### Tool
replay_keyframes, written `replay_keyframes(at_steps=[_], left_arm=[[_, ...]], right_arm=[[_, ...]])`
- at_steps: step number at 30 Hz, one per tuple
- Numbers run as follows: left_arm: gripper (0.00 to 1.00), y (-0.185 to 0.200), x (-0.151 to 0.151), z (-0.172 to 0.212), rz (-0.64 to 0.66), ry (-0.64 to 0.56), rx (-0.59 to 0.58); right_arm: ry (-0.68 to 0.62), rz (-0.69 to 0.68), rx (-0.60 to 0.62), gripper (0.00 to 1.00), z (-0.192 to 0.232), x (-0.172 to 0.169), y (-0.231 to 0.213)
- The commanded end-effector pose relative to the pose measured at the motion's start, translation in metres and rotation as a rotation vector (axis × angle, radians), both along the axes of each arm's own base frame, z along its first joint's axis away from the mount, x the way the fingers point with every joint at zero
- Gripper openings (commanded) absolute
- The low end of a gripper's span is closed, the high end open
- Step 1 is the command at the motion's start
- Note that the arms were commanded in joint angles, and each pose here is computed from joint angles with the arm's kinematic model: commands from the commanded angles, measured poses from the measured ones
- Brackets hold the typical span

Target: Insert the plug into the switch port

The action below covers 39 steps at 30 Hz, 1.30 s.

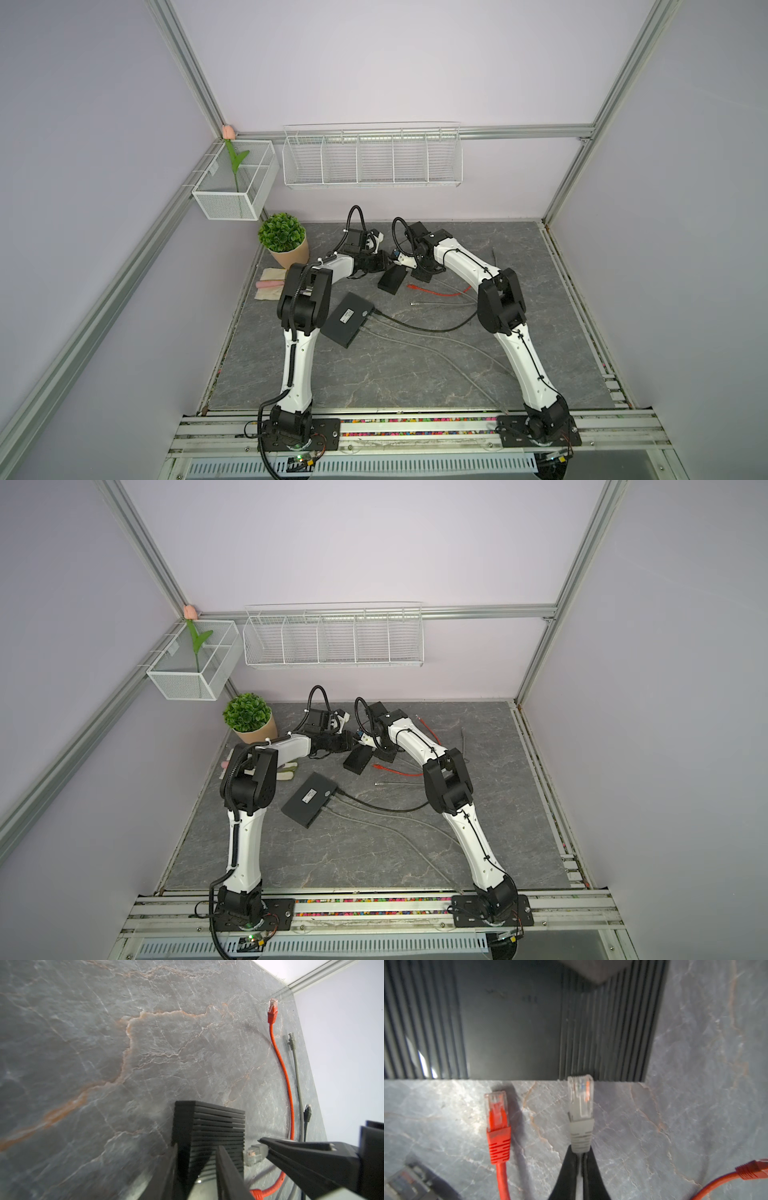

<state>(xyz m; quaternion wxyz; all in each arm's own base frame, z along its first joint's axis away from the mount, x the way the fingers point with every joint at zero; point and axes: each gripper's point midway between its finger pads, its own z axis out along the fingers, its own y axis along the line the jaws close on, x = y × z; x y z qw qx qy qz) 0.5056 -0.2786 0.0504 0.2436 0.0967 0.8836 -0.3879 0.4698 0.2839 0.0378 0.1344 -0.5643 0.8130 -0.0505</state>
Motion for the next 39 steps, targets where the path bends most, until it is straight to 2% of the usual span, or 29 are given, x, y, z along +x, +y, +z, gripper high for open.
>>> replay_keyframes(at_steps=[1,10,39], left_arm=[[0.30,0.000,0.000,0.009,-0.017,-0.015,-0.035],[0.26,0.001,0.000,0.007,-0.026,-0.002,-0.059],[0.25,-0.003,-0.005,-0.006,-0.037,0.023,-0.052]], right_arm=[[0.050,-0.012,0.009,0.07,-0.006,-0.008,0.000],[0.075,-0.030,-0.008,0.07,-0.013,-0.011,-0.007],[0.041,-0.046,0.018,0.07,0.001,0.001,-0.002]])
